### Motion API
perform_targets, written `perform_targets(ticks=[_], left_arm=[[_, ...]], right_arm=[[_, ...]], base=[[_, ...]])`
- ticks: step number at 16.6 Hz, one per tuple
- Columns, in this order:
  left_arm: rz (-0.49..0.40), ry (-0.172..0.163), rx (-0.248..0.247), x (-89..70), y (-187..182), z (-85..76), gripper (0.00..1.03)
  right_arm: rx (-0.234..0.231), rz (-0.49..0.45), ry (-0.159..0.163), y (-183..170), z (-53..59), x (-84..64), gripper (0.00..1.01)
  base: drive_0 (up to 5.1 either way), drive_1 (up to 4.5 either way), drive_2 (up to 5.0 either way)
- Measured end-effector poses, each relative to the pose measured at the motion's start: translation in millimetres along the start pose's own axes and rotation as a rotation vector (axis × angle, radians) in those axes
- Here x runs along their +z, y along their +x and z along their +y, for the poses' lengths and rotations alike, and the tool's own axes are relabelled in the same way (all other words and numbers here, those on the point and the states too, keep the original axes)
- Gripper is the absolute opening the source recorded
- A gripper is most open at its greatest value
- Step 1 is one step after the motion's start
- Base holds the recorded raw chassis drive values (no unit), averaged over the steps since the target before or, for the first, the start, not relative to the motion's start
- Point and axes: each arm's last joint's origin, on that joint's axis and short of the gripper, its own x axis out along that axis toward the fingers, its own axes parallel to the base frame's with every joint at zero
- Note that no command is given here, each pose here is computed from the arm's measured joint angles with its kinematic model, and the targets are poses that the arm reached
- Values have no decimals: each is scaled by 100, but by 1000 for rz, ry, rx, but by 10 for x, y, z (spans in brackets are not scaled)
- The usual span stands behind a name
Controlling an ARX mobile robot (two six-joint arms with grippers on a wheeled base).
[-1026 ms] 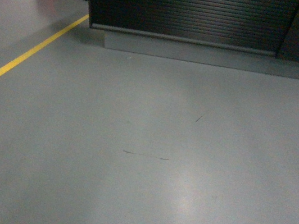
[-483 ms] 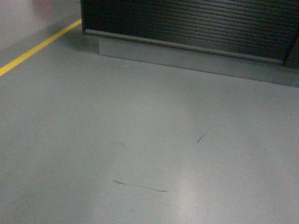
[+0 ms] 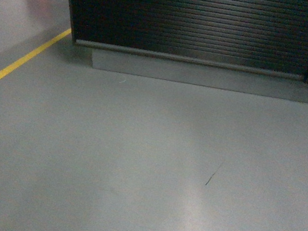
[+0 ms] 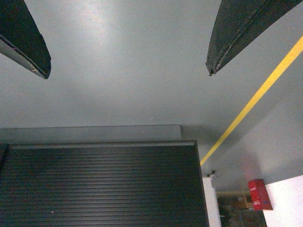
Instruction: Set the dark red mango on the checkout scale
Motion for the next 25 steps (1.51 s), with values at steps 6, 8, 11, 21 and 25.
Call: perform_targets(ticks=[6,8,11,21,25], left_arm=[[-1,0,0,1,0,0,98],[3,0,1,-3,0,0,98],[0,0,-1,0,0,0,98],[2,0,0,-2,0,0,98],[0,0,1,0,0,0,98]], right_arm=[[-1,0,0,0,0,0,98],[-1,0,0,0,0,0,98],[0,1,0,0,0,-1,98],[-1,1,0,0,0,-1,98],[-1,0,0,0,0,0,98]], base=[[-8,426,-441],[-8,426,-441],[-7,426,-440],[-8,425,-441],[7,440,-426]])
